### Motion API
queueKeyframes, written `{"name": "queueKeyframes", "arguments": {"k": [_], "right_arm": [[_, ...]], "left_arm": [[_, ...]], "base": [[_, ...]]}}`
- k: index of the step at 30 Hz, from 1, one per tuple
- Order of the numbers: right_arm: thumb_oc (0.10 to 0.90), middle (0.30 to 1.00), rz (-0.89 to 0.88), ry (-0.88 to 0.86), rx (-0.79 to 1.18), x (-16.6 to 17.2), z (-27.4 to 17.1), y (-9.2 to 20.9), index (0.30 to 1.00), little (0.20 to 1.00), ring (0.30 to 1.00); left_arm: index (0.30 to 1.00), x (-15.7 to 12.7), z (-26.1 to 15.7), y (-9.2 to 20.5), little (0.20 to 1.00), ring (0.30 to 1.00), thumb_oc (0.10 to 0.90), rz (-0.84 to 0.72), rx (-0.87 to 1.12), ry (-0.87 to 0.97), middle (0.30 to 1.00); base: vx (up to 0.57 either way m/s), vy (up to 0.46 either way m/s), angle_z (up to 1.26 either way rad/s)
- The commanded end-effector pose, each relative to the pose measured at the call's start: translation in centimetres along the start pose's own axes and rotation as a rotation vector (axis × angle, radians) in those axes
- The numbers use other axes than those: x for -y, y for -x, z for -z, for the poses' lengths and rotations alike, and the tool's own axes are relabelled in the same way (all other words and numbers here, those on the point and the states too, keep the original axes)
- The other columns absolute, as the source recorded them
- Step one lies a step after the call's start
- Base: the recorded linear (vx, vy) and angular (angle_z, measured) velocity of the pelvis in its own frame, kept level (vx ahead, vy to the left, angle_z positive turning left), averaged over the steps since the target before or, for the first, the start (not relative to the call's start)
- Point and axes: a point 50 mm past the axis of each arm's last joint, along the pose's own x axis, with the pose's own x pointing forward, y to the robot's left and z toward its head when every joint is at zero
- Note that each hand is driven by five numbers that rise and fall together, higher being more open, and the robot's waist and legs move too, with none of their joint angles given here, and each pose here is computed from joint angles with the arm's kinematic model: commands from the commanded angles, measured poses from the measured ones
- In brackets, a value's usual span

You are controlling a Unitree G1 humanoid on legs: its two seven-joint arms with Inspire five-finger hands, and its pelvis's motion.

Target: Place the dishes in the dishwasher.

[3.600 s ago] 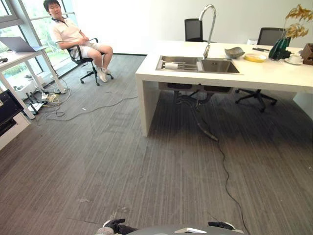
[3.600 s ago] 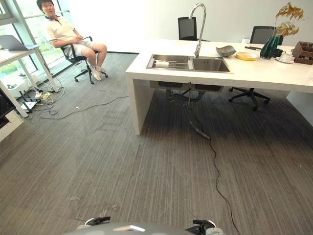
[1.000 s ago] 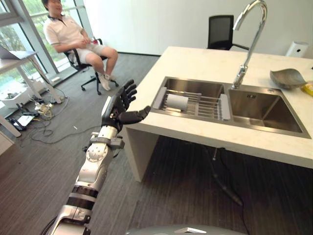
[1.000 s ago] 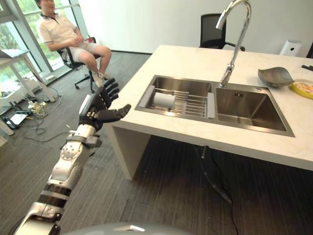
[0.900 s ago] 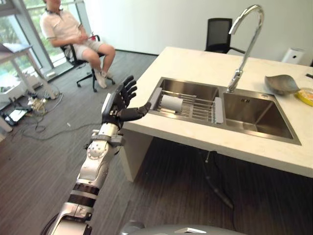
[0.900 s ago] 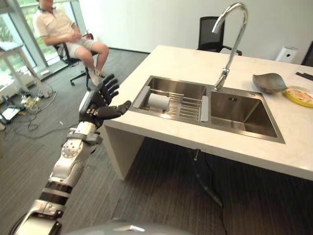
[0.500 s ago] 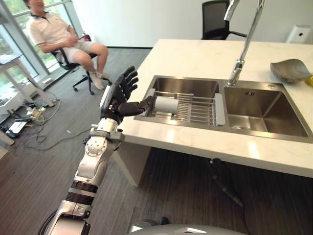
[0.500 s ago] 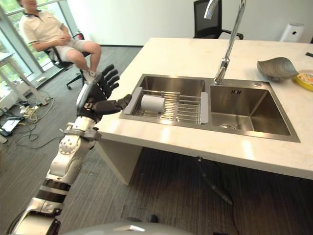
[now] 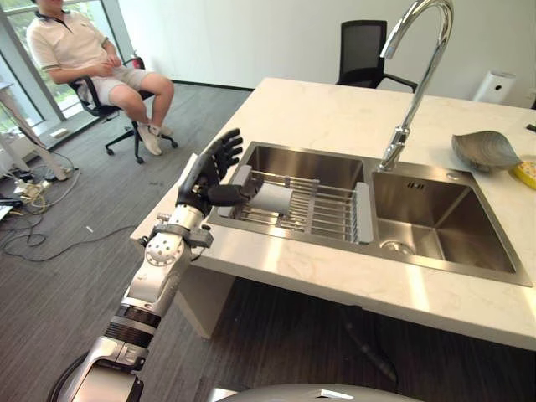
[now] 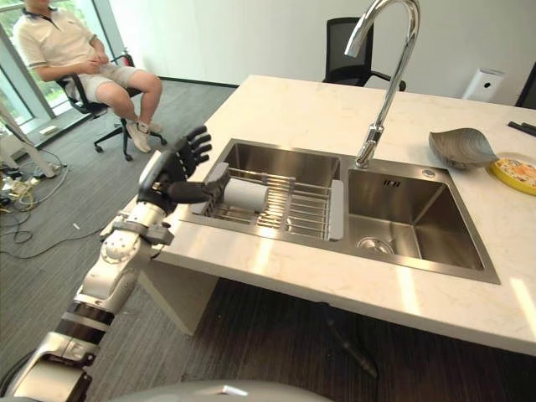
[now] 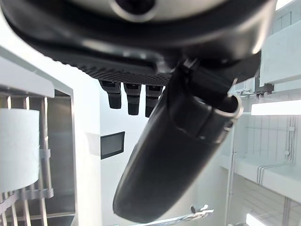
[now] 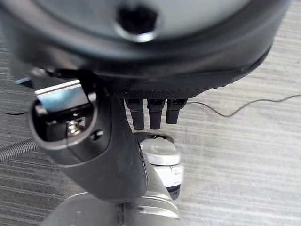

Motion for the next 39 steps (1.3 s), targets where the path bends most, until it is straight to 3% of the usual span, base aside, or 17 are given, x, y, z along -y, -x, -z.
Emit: {"name": "queueKeyframes", "arguments": {"k": [1, 10, 11, 13, 19, 29, 34, 39], "right_arm": [[0.8, 0.9, -0.03, 0.044, 0.067, -1.0, -2.1, -0.1, 0.9, 0.9, 0.9], [0.8, 0.9, 0.014, 0.049, 0.063, 0.0, -2.0, 0.0, 0.9, 0.9, 0.9], [0.8, 0.9, 0.028, 0.006, 0.048, 0.5, -1.4, 0.1, 0.9, 0.9, 0.9], [0.8, 0.9, 0.028, 0.006, 0.048, 0.5, -1.4, 0.1, 0.9, 0.9, 0.9], [0.8, 0.9, 0.033, -0.036, 0.03, 0.9, -0.2, 0.1, 0.9, 0.9, 0.9], [0.8, 0.9, 0.005, -0.022, 0.062, 0.3, -0.9, 0.0, 0.9, 0.9, 0.9], [0.8, 0.9, -0.016, 0.003, 0.065, 0.0, -0.6, 0.0, 0.9, 0.9, 0.9], [0.8, 0.9, -0.024, 0.001, 0.067, -0.2, -0.5, 0.0, 0.9, 0.9, 0.9]], "left_arm": [[0.9, 1.0, -6.8, -1.9, 0.9, 0.9, 0.8, 0.072, 0.317, -0.07, 0.9], [0.9, 1.0, -6.9, -3.4, 0.9, 0.9, 0.8, 0.043, 0.311, -0.158, 0.9], [0.9, 0.9, -7.5, -4.4, 0.9, 0.9, 0.8, 0.034, 0.314, -0.292, 0.9], [0.9, 0.9, -7.5, -4.4, 0.9, 0.9, 0.8, 0.034, 0.314, -0.292, 0.9], [0.9, -0.8, -7.9, -6.0, 0.9, 0.9, 0.8, 0.011, 0.265, -0.658, 0.9], [0.9, -3.1, -6.6, -6.7, 0.9, 0.9, 0.8, -0.006, 0.143, -0.909, 0.9], [0.9, -5.3, -6.3, -7.5, 0.9, 0.9, 0.8, -0.016, 0.047, -1.165, 0.9], [0.9, -6.3, -6.7, -8.3, 0.9, 0.9, 0.8, -0.046, 0.012, -1.3, 0.9]], "base": [[0.03, -0.398, 0.17], [-0.03, -0.223, 0.23], [-0.03, -0.094, 0.53], [-0.01, -0.055, 0.23], [0.03, 0.035, -0.08], [0.01, 0.089, -0.18], [-0.01, 0.122, -0.58], [-0.02, 0.059, -0.21]]}}
